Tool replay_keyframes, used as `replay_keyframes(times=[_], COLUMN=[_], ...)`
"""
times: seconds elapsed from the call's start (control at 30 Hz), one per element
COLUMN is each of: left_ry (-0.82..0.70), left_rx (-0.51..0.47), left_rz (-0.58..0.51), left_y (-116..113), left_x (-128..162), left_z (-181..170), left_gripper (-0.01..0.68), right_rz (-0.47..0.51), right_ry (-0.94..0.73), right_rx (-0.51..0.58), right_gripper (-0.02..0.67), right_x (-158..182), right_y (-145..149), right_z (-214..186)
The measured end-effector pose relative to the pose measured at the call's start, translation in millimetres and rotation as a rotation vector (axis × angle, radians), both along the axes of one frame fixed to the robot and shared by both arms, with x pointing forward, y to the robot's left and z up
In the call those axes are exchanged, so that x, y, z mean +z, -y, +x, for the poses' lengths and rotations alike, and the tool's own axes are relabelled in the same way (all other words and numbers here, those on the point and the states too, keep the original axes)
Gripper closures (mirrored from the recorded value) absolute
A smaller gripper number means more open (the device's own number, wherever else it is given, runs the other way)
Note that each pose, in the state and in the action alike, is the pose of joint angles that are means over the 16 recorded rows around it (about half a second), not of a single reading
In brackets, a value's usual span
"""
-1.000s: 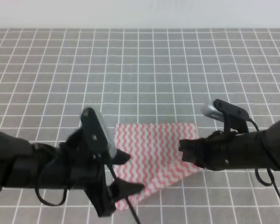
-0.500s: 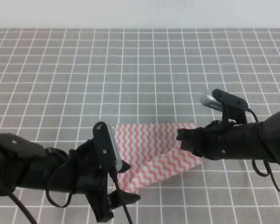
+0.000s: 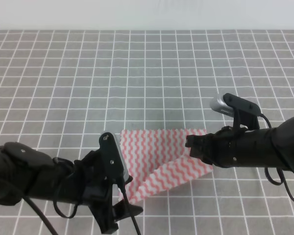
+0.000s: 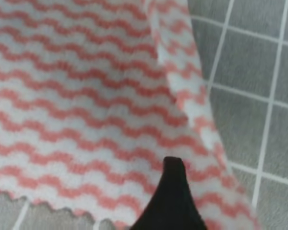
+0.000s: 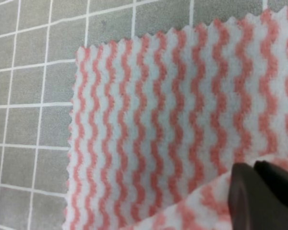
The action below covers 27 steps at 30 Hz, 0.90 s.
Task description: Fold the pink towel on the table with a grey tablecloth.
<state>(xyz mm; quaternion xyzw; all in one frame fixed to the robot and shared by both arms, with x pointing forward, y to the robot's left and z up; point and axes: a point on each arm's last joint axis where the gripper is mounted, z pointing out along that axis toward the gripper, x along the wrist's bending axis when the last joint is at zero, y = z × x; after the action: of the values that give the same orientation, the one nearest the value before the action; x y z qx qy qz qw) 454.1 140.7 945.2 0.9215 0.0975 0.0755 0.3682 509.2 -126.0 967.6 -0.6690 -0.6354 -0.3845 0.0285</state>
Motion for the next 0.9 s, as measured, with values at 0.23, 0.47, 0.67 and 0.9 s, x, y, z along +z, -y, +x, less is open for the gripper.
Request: replay_keyframes(times=[0.23, 0.47, 0.67, 0.9], left_ry=[0.004, 0.014, 0.02, 0.02], left_rx=[0.012, 0.03, 0.015, -0.023], left_rz=[0.044, 0.071, 0.085, 0.099], left_y=[-2, -4, -4, -5], left_x=[-8, -12, -13, -14], left_z=[4, 6, 6, 4], left_gripper=[0.181, 0.253, 0.317, 0.356], right_rz=[-0.001, -0.002, -0.003, -0.005], right_ry=[0.0, 0.001, 0.002, 0.002], right_rx=[0.001, 0.004, 0.006, 0.008], right_gripper=[0.664, 0.664, 0.664, 0.664], right_x=[0, 0, 0, -1], right_y=[0, 0, 0, 0], right_z=[0, 0, 0, 0])
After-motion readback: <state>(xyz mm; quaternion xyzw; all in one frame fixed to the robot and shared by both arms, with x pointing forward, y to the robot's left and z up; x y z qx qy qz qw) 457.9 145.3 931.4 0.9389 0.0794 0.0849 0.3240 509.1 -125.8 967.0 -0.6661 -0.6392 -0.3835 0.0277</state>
